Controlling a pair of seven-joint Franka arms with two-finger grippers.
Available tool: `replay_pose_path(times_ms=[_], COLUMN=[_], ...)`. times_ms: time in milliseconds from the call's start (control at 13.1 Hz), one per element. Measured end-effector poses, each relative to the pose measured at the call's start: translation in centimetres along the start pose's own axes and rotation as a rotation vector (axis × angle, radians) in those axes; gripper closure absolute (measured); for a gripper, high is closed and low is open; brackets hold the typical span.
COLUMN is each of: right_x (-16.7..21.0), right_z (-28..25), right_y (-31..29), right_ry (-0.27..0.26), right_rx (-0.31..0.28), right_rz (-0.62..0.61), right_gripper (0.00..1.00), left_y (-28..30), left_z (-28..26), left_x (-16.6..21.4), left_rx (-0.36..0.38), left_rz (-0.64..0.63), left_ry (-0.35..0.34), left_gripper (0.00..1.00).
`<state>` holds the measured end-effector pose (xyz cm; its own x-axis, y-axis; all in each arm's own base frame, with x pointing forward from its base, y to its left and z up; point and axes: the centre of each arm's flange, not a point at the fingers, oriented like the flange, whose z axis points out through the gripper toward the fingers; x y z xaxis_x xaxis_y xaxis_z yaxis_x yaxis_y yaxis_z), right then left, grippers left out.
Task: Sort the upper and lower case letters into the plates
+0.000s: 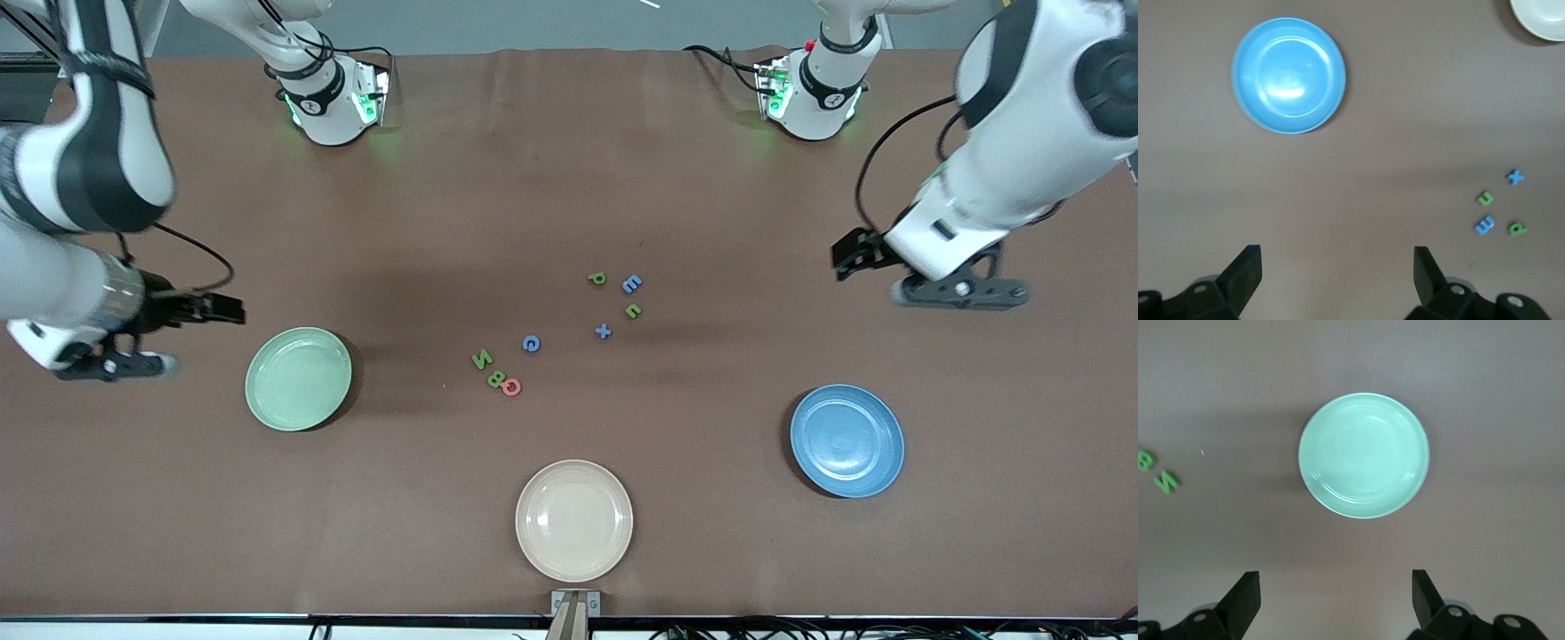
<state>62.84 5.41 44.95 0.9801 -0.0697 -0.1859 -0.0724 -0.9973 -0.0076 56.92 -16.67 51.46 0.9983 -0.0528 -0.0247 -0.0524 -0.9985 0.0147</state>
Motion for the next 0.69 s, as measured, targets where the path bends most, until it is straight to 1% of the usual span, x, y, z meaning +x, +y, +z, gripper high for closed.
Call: replay_pose_path(times_ms=[76,306,382,612,688], right_x=[0.2,-0.3,-0.7,-2.5,-3.3], right_z=[0.6,2.9,4.3,10.3,12.5], right_y=[-3.0,-13.0,-16.2,-26.0,-28.8], right_ry=[0.015,0.065,0.079,0.106,0.114], right_rx=[0.007,0.081,0.093,0.113,0.119], right_rz=[0.074,0.241,0.287,0.413,0.439], right_gripper=[0.0,0.0,0.0,0.0,0.0], left_y=[1.8,8.1,10.1,15.5,17.4], left_z=[1.8,7.3,9.4,15.4,17.2], left_x=[0.1,-0.8,-1.4,-3.7,-4.5], left_rx=[-0.007,-0.029,-0.027,0.044,0.055], left_rz=[-0.025,-0.134,-0.17,-0.298,-0.347], left_ry=[-0.004,-0.018,-0.023,-0.012,-0.01], left_gripper=[0.0,0.0,0.0,0.0,0.0])
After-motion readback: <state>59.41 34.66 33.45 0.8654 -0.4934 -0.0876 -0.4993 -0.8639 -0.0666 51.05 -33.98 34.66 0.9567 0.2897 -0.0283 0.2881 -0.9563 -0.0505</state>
